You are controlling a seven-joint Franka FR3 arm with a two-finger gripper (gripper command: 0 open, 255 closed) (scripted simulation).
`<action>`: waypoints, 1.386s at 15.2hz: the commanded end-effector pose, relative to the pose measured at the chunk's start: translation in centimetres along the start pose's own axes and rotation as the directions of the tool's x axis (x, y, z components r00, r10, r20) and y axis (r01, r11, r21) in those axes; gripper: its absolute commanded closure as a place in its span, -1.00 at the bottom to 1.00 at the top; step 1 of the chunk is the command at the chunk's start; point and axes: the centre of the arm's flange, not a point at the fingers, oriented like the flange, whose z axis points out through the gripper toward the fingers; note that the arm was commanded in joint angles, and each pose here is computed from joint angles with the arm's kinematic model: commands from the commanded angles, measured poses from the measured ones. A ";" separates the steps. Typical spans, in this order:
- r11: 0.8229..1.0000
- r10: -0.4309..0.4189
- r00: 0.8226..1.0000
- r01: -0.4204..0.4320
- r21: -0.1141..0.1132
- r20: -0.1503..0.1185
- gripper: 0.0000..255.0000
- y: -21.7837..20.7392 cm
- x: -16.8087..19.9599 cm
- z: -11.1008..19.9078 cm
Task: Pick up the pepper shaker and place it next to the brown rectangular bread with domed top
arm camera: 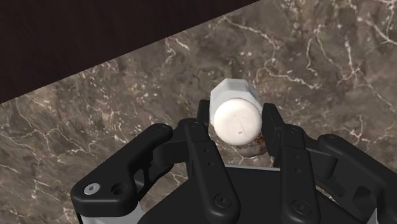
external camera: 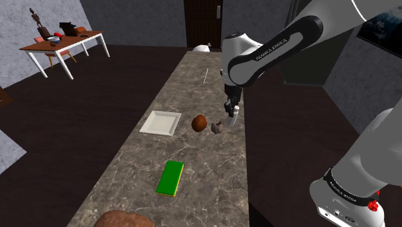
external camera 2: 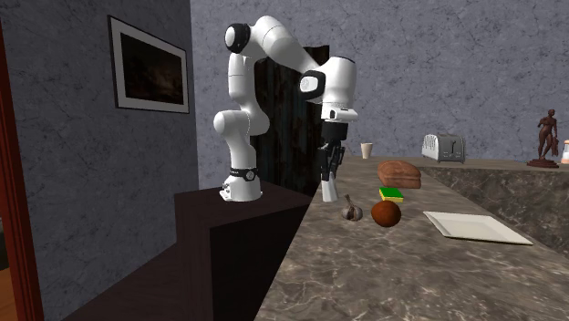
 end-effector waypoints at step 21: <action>1.000 0.000 1.000 0.000 0.000 0.000 1.00 0.5 -1.1 -11.6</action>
